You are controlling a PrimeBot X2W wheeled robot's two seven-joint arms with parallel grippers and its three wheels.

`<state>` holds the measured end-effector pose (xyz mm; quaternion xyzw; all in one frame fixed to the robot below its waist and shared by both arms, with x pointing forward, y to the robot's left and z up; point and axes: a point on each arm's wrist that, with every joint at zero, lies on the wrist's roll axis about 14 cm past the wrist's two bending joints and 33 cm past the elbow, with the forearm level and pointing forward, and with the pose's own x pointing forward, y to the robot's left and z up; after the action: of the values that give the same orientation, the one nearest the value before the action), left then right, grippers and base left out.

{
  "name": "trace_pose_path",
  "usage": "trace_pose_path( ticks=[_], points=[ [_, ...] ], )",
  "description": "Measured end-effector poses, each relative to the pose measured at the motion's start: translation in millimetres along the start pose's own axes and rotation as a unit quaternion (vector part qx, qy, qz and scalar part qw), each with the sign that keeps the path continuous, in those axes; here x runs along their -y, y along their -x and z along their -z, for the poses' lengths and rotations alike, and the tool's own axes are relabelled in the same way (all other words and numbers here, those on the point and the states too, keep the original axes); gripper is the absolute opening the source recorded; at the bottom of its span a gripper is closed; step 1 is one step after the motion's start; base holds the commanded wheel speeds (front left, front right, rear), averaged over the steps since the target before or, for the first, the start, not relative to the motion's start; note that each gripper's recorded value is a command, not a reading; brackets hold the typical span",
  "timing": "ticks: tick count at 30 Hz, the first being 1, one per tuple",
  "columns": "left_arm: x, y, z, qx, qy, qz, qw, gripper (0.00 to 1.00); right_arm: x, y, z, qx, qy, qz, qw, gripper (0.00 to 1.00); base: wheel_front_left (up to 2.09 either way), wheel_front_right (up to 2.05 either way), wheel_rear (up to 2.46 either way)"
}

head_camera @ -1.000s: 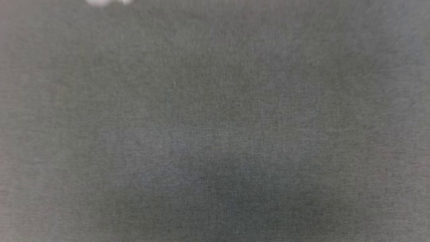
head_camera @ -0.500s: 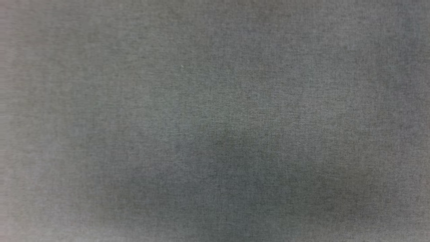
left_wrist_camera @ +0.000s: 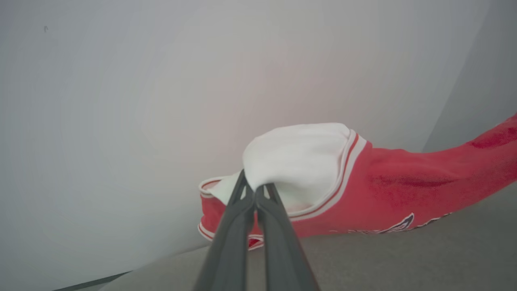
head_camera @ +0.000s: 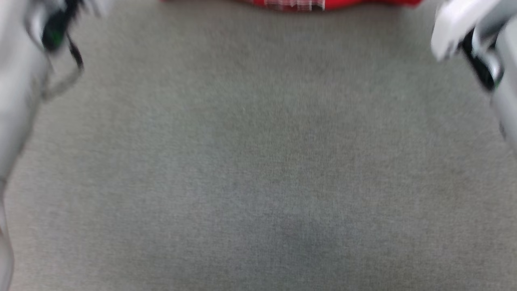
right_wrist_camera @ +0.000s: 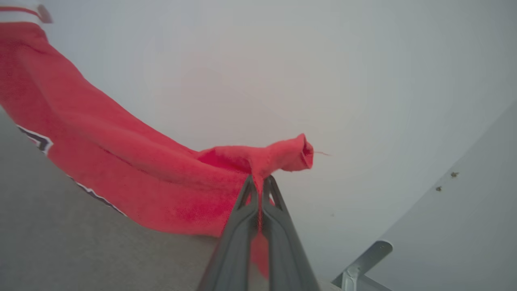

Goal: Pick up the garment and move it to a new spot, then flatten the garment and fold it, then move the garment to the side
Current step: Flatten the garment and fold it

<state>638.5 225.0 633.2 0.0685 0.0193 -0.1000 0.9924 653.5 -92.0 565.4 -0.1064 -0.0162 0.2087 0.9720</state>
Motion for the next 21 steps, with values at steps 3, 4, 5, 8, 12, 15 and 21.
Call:
trace_pose_path(
  ticks=[3,4,5,8,12,15,21],
  points=[
    [4.0,29.8,15.3,-0.018,0.001,0.011,1.000,0.00,-7.1,25.0,2.3,-0.008,-0.002,-0.013,1.000,0.00,0.00,0.00,0.00],
    [5.7,40.1,20.8,-0.024,0.003,0.015,1.000,0.00,-7.9,33.6,2.6,-0.011,-0.005,-0.016,1.000,0.00,0.00,0.00,0.00],
    [7.2,50.9,27.1,-0.030,0.005,0.017,0.999,0.00,-8.8,42.7,3.0,-0.012,-0.007,-0.019,1.000,0.00,0.00,0.00,0.00],
    [16.2,82.2,41.7,-0.040,0.018,0.023,0.999,0.00,-13.1,68.8,2.5,-0.012,-0.017,-0.027,0.999,0.00,0.00,0.00,0.00],
    [32.3,127.0,60.6,-0.049,0.045,0.026,0.997,0.00,-15.6,103.6,6.2,-0.018,-0.031,-0.032,0.999,0.00,0.00,0.00,0.00],
    [41.5,163.9,74.6,-0.060,0.057,0.020,0.996,0.00,-22.9,128.0,12.9,-0.024,-0.043,-0.039,0.998,0.00,0.00,0.00,0.00],
    [66.0,228.5,101.4,-0.089,0.096,0.006,0.991,0.00,-37.6,172.6,38.4,-0.045,-0.074,-0.043,0.995,0.00,0.00,0.00,0.00]
  ],
)
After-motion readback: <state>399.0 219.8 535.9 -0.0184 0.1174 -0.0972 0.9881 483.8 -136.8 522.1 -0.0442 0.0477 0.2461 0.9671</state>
